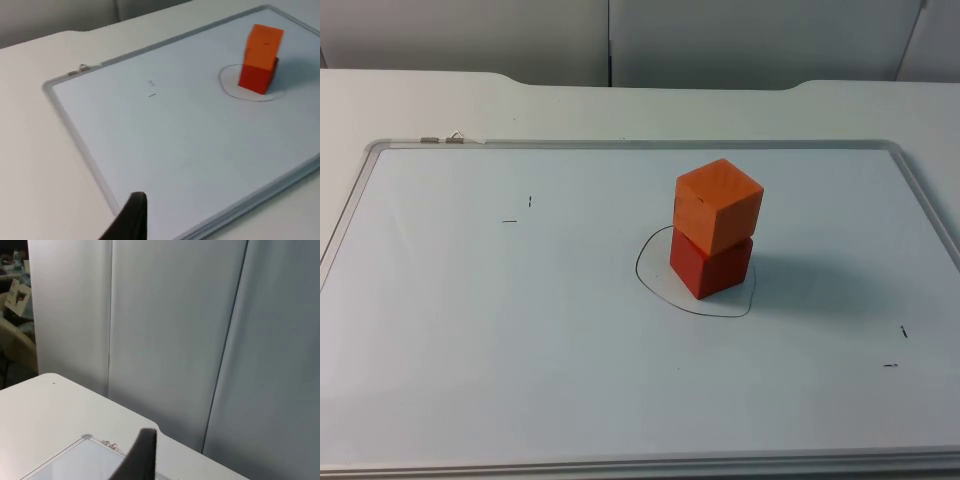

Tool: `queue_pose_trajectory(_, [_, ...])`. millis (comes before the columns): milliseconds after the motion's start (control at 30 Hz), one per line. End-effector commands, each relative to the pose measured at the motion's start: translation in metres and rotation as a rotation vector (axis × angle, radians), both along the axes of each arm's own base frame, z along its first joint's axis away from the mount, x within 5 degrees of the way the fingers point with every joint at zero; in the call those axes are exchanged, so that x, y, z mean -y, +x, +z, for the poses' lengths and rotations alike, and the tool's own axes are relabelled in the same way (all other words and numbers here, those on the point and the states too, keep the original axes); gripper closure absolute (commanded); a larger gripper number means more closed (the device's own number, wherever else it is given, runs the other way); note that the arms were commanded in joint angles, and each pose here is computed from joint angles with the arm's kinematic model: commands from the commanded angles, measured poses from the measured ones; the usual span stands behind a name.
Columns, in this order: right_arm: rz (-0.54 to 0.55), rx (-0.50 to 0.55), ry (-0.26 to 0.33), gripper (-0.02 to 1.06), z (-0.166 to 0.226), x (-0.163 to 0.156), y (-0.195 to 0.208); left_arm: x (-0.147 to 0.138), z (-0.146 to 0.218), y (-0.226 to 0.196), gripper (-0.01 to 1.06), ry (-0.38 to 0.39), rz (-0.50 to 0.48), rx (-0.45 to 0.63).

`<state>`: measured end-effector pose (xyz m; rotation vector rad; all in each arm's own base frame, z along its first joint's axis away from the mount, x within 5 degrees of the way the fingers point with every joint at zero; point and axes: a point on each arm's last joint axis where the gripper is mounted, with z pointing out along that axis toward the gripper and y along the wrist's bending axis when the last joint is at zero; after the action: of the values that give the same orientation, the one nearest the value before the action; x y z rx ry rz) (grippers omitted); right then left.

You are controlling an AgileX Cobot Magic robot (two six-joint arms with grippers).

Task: Pick up one cube with the left hand and another cube with the right hand. First place the cube in the right hand at the target position, then stack the cube in the left hand on top.

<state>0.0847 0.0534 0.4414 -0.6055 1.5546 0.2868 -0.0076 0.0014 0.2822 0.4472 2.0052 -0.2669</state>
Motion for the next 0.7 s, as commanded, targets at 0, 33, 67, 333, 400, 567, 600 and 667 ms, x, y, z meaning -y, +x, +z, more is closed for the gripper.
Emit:
queue_pose_trajectory(0, [-0.002, 0.008, -0.020, 0.13, -0.001, 0.000, 0.000, 0.001, -0.002, 0.000, 0.00, -0.005, 0.069, -0.005])
queue_pose_trajectory(33, [-0.002, 0.006, -0.021, 0.13, -0.002, 0.000, 0.000, 0.001, -0.002, 0.000, 0.00, -0.005, 0.130, -0.005])
queue_pose_trajectory(67, [-0.002, 0.006, -0.021, 0.13, -0.002, 0.000, 0.000, 0.002, -0.002, 0.000, 0.00, -0.005, 0.174, -0.005])
queue_pose_trajectory(333, [-0.002, -0.014, -0.045, 0.13, -0.004, 0.001, 0.000, 0.003, -0.002, 0.000, 0.00, -0.005, 0.327, -0.005])
queue_pose_trajectory(400, [0.000, -0.022, -0.077, 0.13, -0.006, 0.001, -0.001, 0.003, -0.002, 0.000, 0.00, -0.005, 0.350, -0.004])
queue_pose_trajectory(567, [0.014, -0.103, -0.140, 0.13, -0.016, 0.006, -0.010, 0.003, -0.002, 0.000, 0.00, -0.004, 0.381, -0.004])
queue_pose_trajectory(600, [0.024, -0.122, -0.159, 0.13, -0.021, 0.007, -0.013, 0.003, -0.002, 0.000, 0.00, 0.000, 0.383, -0.003])
queue_pose_trajectory(667, [0.042, -0.146, -0.164, 0.13, -0.030, 0.007, -0.016, 0.003, -0.002, 0.000, 0.00, 0.000, 0.383, -0.003])
